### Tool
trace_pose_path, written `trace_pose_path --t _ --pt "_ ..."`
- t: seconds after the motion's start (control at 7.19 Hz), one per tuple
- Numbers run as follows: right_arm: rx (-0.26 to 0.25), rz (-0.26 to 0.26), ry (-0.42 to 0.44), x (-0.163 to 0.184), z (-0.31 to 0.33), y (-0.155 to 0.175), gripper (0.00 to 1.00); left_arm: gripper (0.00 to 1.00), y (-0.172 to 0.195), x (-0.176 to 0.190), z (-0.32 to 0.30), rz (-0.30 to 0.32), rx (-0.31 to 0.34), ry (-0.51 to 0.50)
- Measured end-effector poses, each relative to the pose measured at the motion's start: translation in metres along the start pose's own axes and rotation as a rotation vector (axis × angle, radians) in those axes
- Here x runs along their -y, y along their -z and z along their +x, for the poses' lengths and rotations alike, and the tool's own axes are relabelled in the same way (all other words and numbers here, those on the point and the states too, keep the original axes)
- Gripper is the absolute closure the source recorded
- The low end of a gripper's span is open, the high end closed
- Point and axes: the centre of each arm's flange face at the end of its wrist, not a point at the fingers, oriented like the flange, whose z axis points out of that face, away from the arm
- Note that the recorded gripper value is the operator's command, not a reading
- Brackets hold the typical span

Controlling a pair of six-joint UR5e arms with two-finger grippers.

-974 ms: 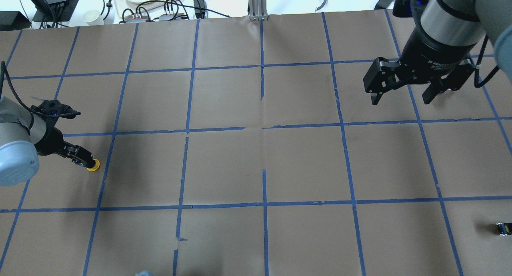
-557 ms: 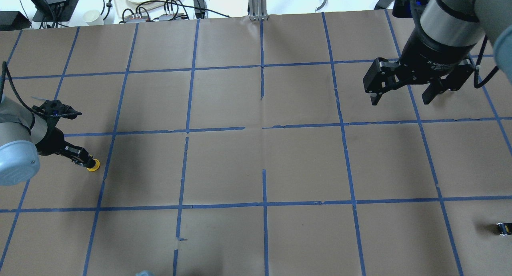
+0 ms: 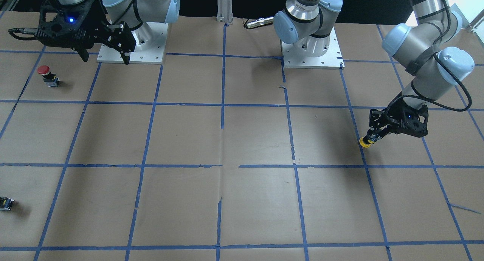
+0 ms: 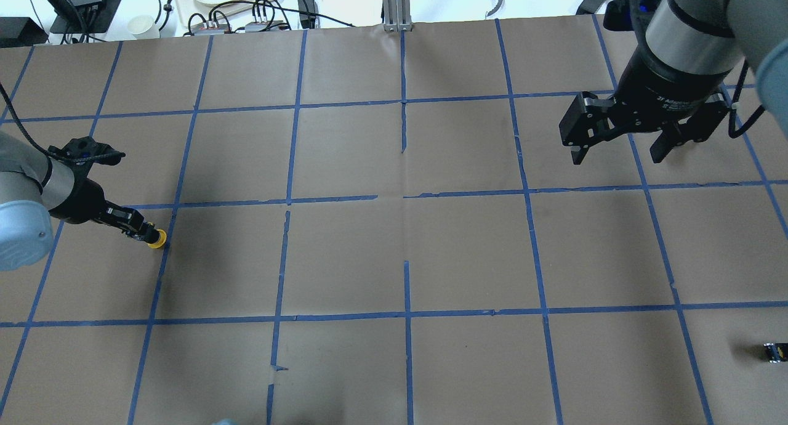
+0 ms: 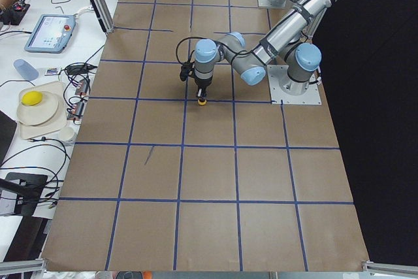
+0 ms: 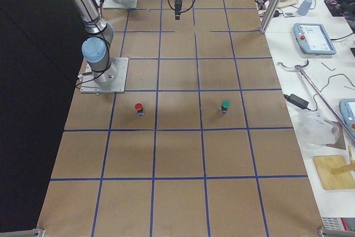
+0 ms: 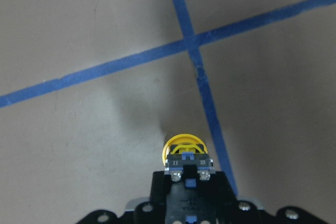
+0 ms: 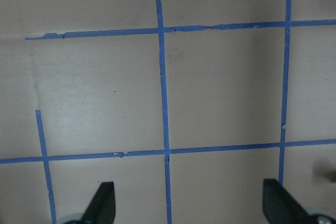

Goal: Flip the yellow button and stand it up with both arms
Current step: 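Lift the block with the left gripper while the right gripper approaches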

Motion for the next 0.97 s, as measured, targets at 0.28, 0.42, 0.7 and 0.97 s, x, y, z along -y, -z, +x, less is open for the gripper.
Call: trace_pose_path --t 0.28,0.42,0.7,0.97 --pt "0.000 -0.001 -0.001 0.000 0.000 0.000 0.00 0.68 -0.002 0.022 0.046 0.054 -0.275 0.085" --pt "-0.003 -0.001 -0.008 0.002 0.002 -0.001 0.00 0.68 -0.005 0.034 0.081 0.081 -0.438 0.131" --pt "0.001 -0.002 -0.081 0.003 0.004 0.001 0.00 0.68 -0.006 0.058 0.168 0.130 -0.823 0.240" --pt "0.105 -0.029 -0.280 0.009 -0.002 -0.002 0.00 0.68 0.000 0.072 0.253 0.134 -1.178 0.343"
